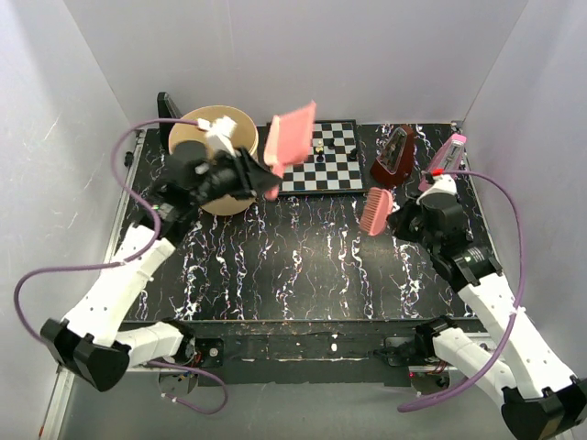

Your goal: Sweep away the paper scraps from the table

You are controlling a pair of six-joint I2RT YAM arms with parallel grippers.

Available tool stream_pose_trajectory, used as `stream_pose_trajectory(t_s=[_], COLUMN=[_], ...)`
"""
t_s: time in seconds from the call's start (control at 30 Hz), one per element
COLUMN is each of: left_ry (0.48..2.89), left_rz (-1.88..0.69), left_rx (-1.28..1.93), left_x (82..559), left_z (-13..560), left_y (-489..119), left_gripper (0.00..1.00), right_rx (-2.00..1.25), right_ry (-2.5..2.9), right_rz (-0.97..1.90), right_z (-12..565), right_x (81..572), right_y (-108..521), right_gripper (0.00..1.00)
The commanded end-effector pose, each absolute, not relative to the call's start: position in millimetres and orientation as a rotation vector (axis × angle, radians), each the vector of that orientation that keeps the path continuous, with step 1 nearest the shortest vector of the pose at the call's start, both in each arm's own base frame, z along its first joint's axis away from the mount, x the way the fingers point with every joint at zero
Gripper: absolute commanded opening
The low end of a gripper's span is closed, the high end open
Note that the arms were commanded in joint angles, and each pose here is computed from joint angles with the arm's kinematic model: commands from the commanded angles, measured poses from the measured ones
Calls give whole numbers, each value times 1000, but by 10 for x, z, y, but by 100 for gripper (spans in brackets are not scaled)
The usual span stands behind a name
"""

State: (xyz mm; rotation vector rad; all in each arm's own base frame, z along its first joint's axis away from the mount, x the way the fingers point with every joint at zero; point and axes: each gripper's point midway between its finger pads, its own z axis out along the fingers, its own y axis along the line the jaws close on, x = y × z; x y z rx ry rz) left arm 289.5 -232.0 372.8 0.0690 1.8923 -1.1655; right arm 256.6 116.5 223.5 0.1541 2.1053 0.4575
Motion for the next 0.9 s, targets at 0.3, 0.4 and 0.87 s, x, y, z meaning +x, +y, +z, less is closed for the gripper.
stream_pose_trajectory(t_s=[0.3,0.4,0.87], left_ry=[2292,2331,2350], left_rz=[-193,-144,-60], left_rx=[385,383,371], left_x=[2702,2718,2939], left_z=[1749,1458,882], left_y=[-2378,-2402,-2547], left_gripper=[0,0,0], right_rx=[478,420,306], right_ry=[1850,1894,1889], right_rz=[333,380,679], right_z=[2256,2172,2097], right_x=[2551,2558,2887], right_y=[628,762,1270], right_gripper=[1,1,1])
